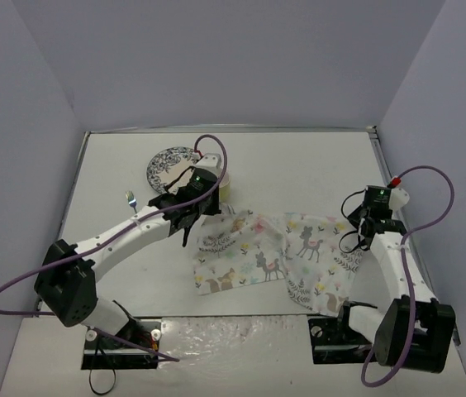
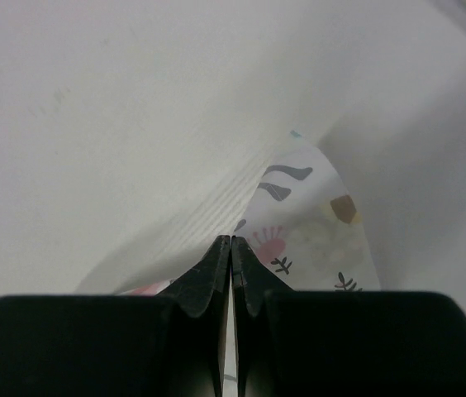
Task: Set the dinner table for one person
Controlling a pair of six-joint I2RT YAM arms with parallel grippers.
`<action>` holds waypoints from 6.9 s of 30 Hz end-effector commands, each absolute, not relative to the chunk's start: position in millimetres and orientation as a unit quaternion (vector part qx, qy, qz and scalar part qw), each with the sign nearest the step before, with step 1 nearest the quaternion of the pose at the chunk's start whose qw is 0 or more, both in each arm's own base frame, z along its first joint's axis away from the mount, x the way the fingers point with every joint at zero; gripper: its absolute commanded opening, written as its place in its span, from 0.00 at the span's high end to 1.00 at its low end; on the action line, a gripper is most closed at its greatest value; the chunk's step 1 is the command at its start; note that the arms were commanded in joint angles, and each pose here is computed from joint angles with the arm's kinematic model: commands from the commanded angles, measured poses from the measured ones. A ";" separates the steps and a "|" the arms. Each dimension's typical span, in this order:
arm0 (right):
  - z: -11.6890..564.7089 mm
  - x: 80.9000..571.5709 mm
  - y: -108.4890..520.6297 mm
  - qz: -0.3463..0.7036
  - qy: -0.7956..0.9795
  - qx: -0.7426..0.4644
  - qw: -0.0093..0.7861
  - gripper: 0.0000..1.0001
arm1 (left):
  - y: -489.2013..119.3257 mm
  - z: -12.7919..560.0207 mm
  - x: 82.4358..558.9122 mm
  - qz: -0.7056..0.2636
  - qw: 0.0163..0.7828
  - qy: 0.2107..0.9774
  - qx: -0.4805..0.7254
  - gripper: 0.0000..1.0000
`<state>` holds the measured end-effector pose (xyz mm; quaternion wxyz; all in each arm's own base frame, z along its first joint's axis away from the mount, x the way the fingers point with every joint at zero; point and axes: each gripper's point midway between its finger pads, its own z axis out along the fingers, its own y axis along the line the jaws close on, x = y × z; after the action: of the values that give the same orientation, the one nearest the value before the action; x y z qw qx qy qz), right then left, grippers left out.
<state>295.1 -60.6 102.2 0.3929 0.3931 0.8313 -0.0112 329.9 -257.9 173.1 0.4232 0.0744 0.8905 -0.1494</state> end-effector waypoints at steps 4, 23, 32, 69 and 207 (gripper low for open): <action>211.8 291.0 -120.4 -0.085 0.716 0.474 0.505 1.00 | -299.3 305.1 368.1 -0.185 0.562 0.788 0.170 1.00; 185.3 294.0 -119.3 -0.058 0.748 0.462 0.474 0.16 | -352.9 281.5 447.6 -0.138 0.599 0.761 0.207 0.32; 149.1 317.2 -69.6 -0.015 0.829 0.343 0.441 0.17 | -351.5 303.3 379.1 -0.176 0.575 0.772 0.204 0.06; 76.7 490.7 106.9 0.192 0.895 -0.091 0.393 0.24 | -403.5 41.6 297.2 -0.177 0.377 0.876 0.244 0.49; 206.8 359.3 -168.0 -0.218 0.772 0.383 0.458 1.00 | -414.3 59.8 256.6 -0.240 0.258 0.891 0.285 0.53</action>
<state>360.0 -119.5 185.4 0.4555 0.3255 0.8190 -0.1253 301.0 -406.6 36.2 0.3055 0.2247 0.9051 -0.1923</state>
